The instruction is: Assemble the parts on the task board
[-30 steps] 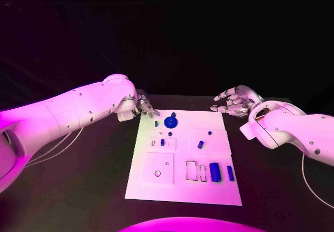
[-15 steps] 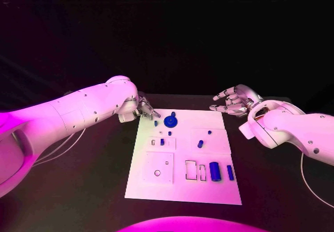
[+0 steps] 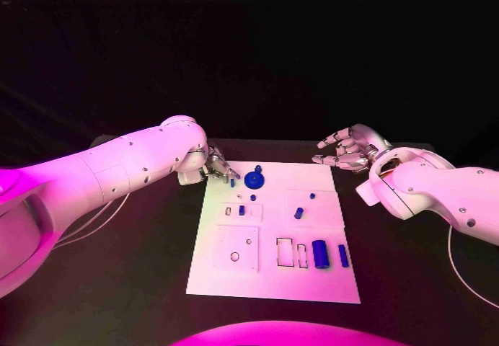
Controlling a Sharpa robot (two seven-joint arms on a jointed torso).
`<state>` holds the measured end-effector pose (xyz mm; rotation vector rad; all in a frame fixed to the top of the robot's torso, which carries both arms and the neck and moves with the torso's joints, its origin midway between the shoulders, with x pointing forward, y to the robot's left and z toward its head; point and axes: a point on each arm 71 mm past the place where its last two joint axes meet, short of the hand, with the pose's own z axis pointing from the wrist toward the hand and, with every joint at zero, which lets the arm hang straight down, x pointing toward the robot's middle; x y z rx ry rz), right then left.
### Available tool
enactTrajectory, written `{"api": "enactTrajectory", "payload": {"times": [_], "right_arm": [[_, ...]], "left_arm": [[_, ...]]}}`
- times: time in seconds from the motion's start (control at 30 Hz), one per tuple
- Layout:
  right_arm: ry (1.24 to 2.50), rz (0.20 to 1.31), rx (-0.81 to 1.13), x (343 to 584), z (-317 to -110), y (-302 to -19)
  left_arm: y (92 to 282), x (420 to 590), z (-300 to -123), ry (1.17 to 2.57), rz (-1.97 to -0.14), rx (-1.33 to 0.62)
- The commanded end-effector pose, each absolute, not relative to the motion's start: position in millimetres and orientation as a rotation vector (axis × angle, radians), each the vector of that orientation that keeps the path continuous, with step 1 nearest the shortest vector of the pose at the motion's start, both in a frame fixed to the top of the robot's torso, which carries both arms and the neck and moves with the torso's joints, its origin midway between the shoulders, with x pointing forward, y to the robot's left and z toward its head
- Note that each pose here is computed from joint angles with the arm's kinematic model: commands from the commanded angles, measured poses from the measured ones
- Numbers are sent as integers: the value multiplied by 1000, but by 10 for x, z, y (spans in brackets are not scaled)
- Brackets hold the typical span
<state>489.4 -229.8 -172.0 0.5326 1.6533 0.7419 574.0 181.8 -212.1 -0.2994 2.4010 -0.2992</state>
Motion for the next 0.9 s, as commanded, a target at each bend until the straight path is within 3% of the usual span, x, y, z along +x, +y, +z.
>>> {"api": "enactTrajectory", "payload": {"times": [0.03, 0.9], "right_arm": [[1658, 754, 511, 4888, -1719, -2276], [1660, 752, 507, 4890, -1720, -2274]], "left_arm": [[1781, 5724, -2132, 2427, -322, -284], [1783, 5735, -2135, 2416, -354, -320]]}}
